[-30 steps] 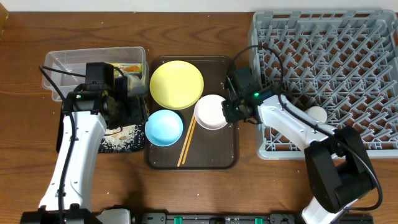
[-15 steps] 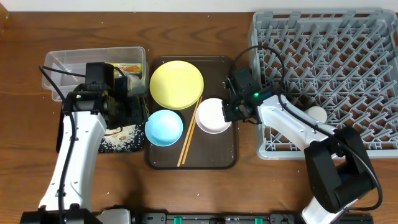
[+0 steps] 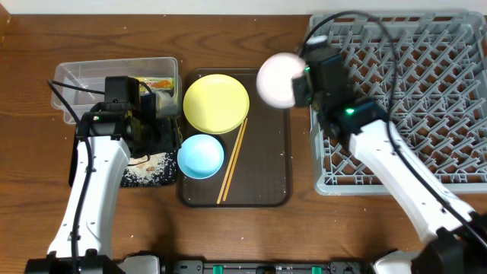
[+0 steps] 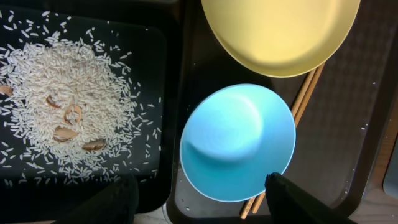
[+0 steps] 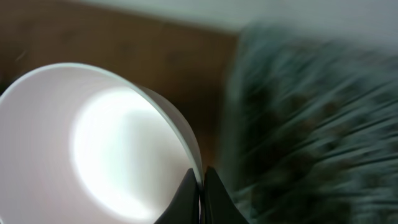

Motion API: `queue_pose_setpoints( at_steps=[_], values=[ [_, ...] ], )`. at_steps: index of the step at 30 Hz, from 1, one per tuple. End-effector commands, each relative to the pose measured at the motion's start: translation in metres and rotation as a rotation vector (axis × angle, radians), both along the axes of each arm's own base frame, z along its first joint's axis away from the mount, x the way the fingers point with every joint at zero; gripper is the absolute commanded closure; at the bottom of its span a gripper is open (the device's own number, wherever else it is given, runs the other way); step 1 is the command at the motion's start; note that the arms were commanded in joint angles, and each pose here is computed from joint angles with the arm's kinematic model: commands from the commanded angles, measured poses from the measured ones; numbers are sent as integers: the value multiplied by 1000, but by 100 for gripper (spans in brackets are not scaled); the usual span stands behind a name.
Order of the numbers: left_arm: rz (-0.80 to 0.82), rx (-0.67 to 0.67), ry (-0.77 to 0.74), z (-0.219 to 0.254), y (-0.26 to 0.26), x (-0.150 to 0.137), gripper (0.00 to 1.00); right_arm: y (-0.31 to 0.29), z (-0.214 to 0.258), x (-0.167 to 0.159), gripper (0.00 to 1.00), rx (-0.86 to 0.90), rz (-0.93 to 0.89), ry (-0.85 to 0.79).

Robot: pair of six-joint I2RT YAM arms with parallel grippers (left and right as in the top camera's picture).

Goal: Sort waste into correct bins and load items into the dishwasher rack
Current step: 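Carry the pink bowl into the rack's far corner and release it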

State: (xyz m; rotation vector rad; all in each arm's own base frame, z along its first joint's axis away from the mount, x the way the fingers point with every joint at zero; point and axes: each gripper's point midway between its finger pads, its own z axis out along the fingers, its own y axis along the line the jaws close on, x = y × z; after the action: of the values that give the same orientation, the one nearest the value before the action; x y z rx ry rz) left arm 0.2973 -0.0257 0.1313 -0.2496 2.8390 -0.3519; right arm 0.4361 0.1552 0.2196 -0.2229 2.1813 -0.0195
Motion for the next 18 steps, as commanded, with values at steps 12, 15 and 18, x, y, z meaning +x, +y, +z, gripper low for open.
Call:
queue_pose_setpoints(
  at_steps=[12,15,18],
  values=[
    [2,10,-10,3,3,2,32,-143,72,50,99,-403,-349,-278],
    [5,9,-10,3,3,2,32,-165,72,57,99,-450,-387,-261],
    [22,4,-10,4,3,3,32,-183,72,66,99,-484,-424,-244]
  ],
)
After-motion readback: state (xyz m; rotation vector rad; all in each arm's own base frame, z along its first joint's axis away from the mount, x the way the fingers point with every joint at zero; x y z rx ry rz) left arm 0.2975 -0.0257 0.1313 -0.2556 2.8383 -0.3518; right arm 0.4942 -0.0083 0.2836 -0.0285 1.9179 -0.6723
